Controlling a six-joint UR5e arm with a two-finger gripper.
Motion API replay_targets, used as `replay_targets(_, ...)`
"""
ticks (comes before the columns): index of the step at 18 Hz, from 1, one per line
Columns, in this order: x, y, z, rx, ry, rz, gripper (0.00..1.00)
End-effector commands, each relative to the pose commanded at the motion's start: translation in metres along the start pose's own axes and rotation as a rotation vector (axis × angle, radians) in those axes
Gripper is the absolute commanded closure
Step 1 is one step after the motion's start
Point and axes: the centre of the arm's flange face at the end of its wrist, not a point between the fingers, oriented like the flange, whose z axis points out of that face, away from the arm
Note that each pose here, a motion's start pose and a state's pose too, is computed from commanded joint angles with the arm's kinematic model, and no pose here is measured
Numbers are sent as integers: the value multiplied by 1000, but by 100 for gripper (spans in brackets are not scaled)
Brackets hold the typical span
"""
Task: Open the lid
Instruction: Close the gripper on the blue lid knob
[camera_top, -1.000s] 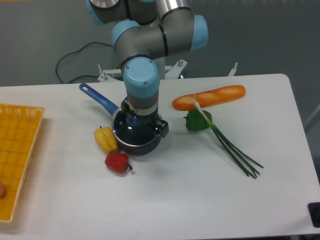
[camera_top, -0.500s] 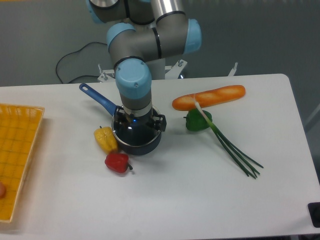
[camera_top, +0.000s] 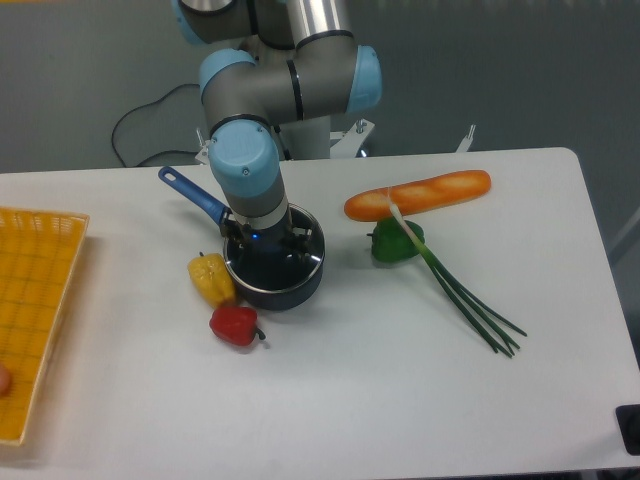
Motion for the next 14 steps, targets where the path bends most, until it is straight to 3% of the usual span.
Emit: replay_targets(14,9,17,9,-3,31,44,0)
